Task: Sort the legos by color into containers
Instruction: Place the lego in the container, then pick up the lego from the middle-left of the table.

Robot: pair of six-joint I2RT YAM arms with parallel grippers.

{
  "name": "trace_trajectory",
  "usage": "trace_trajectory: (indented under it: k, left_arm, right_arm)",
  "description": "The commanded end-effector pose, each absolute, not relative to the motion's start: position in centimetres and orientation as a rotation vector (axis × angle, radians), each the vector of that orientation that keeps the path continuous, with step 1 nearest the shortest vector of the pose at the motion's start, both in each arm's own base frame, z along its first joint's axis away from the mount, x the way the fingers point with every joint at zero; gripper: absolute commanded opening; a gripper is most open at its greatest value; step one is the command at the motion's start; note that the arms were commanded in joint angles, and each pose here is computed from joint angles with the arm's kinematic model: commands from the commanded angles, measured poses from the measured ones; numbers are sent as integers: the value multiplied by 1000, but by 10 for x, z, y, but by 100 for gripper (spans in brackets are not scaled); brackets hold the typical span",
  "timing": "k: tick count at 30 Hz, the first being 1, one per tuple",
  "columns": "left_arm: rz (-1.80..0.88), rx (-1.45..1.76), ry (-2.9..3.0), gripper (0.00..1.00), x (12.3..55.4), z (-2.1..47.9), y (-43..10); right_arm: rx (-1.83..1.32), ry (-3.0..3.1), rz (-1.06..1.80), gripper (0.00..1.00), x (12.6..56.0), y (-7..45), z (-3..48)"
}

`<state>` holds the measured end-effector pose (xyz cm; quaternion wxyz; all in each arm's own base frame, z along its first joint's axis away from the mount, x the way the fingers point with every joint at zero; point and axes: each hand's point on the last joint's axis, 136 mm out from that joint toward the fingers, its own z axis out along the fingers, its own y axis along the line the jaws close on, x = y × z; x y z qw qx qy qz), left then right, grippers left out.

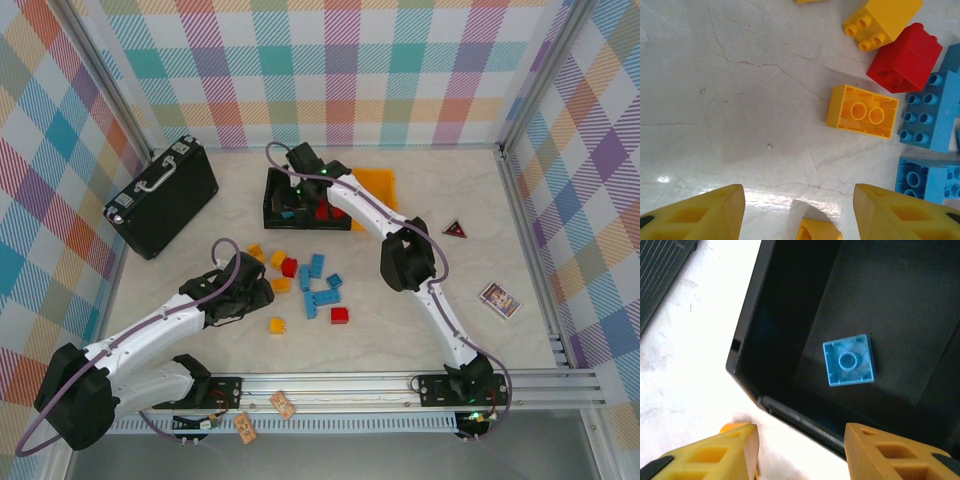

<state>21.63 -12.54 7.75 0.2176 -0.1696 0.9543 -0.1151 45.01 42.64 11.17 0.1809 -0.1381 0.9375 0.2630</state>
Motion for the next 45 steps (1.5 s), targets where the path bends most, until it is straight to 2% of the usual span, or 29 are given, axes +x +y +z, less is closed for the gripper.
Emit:
trace_trajectory:
  k: [1, 11, 18, 26, 41, 43, 45]
  left_arm:
    - [-317, -477, 2610, 61, 221, 93, -124]
    - [-296, -482, 2606, 61, 237, 98, -127]
    - [-250, -547, 2589, 61, 260, 98, -117]
    - [-212, -635, 2551, 60, 306, 93, -102]
    - [-70, -691, 2602, 66, 369, 46, -97]
    - [-53, -694, 2614, 63, 371, 40, -96]
    - [-33, -695, 2621, 56, 372, 34, -94]
  right_arm:
    - [-462, 2504, 826, 49, 432, 431, 185]
    - [-471, 2494, 791, 50, 370, 382, 198]
    - [-416, 2530, 785, 53, 322, 337, 180]
    - [-362, 2584, 815, 53, 273, 306, 155]
    - [-223, 2650, 785, 55, 233, 265, 126]
    - [-217, 2649, 787, 55, 232, 264, 127]
    - [-213, 2648, 787, 55, 232, 263, 128]
